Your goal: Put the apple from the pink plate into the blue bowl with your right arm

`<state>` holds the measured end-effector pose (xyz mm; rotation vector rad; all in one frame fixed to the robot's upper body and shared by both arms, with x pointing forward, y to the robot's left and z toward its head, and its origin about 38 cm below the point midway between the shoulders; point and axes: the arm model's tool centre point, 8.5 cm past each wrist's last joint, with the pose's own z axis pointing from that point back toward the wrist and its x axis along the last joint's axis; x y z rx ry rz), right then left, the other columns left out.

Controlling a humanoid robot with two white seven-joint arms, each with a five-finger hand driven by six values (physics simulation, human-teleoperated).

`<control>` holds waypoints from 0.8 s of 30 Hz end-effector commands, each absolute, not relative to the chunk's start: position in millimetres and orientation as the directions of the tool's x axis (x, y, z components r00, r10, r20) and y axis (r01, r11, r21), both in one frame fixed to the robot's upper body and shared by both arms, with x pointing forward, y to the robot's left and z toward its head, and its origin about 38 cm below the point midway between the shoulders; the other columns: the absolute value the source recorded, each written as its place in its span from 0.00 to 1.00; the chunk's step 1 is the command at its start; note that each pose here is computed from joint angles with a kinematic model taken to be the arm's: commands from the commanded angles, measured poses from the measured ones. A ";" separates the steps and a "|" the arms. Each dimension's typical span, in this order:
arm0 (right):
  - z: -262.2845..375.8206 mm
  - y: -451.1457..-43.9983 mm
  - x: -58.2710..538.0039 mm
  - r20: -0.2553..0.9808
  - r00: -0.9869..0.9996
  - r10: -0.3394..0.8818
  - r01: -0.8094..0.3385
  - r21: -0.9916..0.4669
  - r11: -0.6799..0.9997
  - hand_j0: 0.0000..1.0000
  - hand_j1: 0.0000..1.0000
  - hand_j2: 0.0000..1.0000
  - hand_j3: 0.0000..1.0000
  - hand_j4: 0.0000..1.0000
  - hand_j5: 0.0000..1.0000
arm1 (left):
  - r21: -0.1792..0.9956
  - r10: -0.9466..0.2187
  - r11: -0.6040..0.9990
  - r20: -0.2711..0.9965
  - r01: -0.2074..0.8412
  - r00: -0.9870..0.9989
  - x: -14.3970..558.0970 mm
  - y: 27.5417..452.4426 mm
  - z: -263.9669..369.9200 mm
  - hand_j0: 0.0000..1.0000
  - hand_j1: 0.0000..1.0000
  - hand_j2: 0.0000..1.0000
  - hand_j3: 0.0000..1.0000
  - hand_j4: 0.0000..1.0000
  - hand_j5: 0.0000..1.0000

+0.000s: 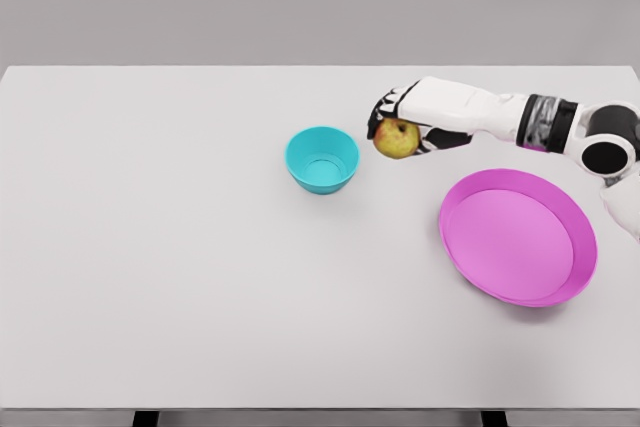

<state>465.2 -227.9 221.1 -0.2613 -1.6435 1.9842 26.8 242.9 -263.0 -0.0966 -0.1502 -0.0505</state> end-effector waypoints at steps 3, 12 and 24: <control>213.1 -219.6 467.2 0.205 -0.832 0.515 -0.301 -0.947 -0.109 0.54 0.54 0.54 0.54 0.54 0.54 | -0.092 -0.042 0.994 0.148 0.056 0.988 25.6 243.0 -263.0 1.00 1.00 1.00 1.00 1.00 1.00; 216.3 -194.8 474.4 0.196 -0.852 0.486 -0.288 -0.950 -0.123 0.54 0.54 0.54 0.54 0.54 0.54 | -0.092 -0.043 0.994 0.151 0.057 0.988 26.2 242.9 -263.0 1.00 1.00 1.00 1.00 1.00 1.00; 211.4 -164.3 482.5 0.193 -0.869 0.456 -0.292 -0.943 -0.157 0.54 0.54 0.54 0.54 0.54 0.54 | -0.092 -0.042 0.994 0.150 0.057 0.988 25.7 243.0 -263.0 1.00 1.00 1.00 1.00 1.00 1.00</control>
